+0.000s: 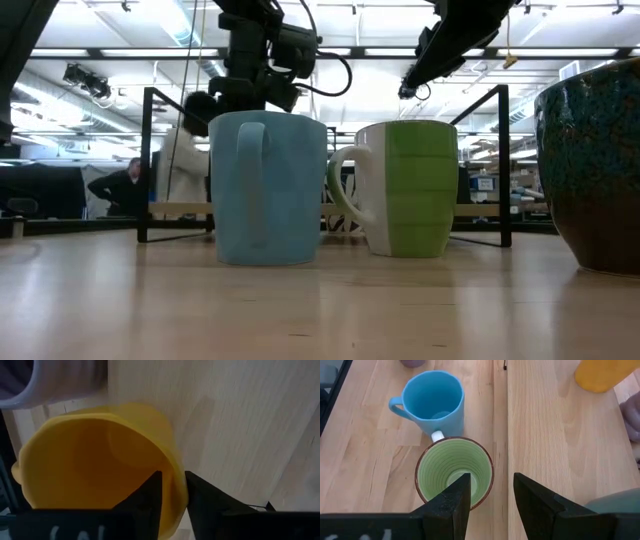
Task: Place coffee mugs
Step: Put the yellow mug on the shelf, then put the white mug on the shelf
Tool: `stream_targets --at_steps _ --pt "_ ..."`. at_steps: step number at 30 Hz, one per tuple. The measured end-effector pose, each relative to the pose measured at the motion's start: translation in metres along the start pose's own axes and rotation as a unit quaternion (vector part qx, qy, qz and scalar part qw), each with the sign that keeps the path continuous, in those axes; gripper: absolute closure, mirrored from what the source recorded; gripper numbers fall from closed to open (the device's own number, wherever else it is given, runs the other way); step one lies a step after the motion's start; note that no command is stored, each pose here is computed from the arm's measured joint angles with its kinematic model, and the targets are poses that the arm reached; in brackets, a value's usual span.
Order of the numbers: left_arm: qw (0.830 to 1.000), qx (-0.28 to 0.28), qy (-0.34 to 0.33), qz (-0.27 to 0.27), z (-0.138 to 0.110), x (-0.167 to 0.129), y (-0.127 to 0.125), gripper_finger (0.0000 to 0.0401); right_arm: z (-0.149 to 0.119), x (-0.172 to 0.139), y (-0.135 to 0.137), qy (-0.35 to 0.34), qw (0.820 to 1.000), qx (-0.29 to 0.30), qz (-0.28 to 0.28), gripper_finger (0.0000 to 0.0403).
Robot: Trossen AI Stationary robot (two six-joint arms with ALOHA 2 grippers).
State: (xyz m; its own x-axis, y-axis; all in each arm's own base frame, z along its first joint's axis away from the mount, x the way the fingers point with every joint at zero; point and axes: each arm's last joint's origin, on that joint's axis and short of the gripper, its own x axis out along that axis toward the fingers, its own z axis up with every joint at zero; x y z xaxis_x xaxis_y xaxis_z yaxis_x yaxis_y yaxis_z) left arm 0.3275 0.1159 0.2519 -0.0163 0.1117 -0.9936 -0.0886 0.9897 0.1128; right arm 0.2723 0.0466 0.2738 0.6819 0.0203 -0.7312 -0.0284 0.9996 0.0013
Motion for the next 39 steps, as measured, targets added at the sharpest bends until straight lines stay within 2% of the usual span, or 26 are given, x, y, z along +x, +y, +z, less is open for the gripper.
stream_targets --at_steps 7,11,16,28,34,39 --pt "1.0 -0.005 0.0 -0.019 0.0 0.0 -0.001 0.0257 0.0 0.0 0.0 0.0 1.0 0.0 0.0 0.0248" --pt "1.0 -0.006 0.007 -0.02 -0.003 -0.001 -0.002 0.0241 0.0 0.0 0.0 0.0 1.0 0.0 0.0 0.0248" --pt "1.0 -0.012 -0.015 -0.014 -0.008 -0.018 -0.001 0.0239 0.001 0.0 0.0 -0.005 1.0 -0.001 0.001 0.0248" --pt "0.99 -0.017 -0.137 0.012 -0.007 -0.087 0.011 0.0238 0.001 0.0 0.0 -0.005 1.0 -0.001 0.001 0.0248" --pt "0.982 -0.008 -0.183 0.043 -0.003 -0.098 0.024 0.0238 0.001 0.0 0.0 -0.005 1.0 -0.001 0.001 0.0248" --pt "0.975 -0.017 -0.216 0.047 -0.002 -0.1 0.031 0.0239 0.001 0.0 0.0 -0.004 1.0 -0.001 0.0 0.0248"
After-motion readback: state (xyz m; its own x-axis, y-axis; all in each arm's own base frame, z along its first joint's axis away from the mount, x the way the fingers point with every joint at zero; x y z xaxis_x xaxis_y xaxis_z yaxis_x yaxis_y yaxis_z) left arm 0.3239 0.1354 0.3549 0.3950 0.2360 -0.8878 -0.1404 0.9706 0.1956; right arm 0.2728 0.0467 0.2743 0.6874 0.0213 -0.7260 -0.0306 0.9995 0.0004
